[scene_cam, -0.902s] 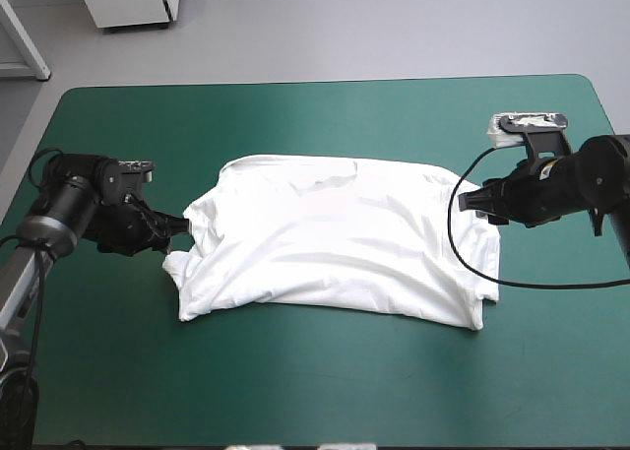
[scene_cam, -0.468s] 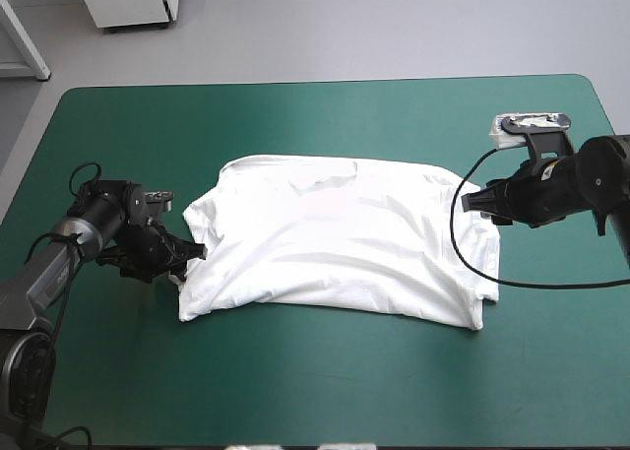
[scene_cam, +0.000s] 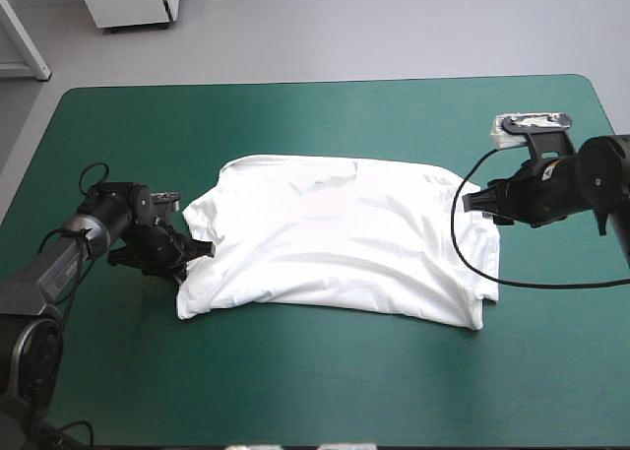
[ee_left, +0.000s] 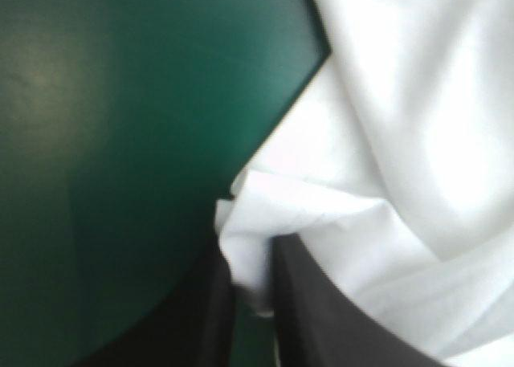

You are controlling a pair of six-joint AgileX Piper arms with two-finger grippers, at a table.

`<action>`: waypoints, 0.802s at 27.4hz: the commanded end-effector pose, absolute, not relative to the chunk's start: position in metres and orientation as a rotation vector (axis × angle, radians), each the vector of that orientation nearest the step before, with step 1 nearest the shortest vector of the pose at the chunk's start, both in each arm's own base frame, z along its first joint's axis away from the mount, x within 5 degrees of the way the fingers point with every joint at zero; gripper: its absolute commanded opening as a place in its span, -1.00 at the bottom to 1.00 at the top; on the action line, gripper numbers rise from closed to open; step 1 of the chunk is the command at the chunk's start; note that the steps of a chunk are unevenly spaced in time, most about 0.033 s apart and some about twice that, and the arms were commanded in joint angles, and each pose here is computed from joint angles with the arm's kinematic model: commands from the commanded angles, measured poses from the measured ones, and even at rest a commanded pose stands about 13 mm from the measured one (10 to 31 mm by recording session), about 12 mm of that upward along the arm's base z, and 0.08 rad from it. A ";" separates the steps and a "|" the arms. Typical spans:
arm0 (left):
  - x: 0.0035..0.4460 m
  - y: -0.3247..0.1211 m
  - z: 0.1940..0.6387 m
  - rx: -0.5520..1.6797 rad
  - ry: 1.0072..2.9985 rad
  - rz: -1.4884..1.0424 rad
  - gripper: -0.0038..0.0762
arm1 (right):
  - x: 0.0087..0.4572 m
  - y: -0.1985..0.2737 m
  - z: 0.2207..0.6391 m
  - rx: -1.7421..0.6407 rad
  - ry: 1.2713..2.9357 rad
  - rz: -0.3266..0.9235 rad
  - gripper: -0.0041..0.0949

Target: Fold the cloth

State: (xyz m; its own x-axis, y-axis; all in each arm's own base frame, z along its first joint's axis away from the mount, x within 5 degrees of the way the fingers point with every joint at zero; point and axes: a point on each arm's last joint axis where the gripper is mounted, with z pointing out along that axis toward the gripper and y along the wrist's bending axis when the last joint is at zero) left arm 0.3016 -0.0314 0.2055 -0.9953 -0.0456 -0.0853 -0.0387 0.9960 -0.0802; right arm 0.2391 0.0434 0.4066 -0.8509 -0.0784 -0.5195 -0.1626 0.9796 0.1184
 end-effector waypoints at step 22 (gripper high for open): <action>0.297 -0.100 0.282 0.232 2.684 -0.233 -0.93 | 0.233 0.040 0.422 -0.109 2.535 0.223 -0.21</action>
State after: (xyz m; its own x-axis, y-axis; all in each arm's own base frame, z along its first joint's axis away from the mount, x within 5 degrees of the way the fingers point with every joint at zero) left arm 0.2996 -0.0858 0.2604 -0.9329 0.1225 -0.3387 0.1635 0.9820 -0.0950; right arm 0.2391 0.0434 0.4066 -0.8568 -0.0386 -0.5143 -0.1279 0.9819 0.1394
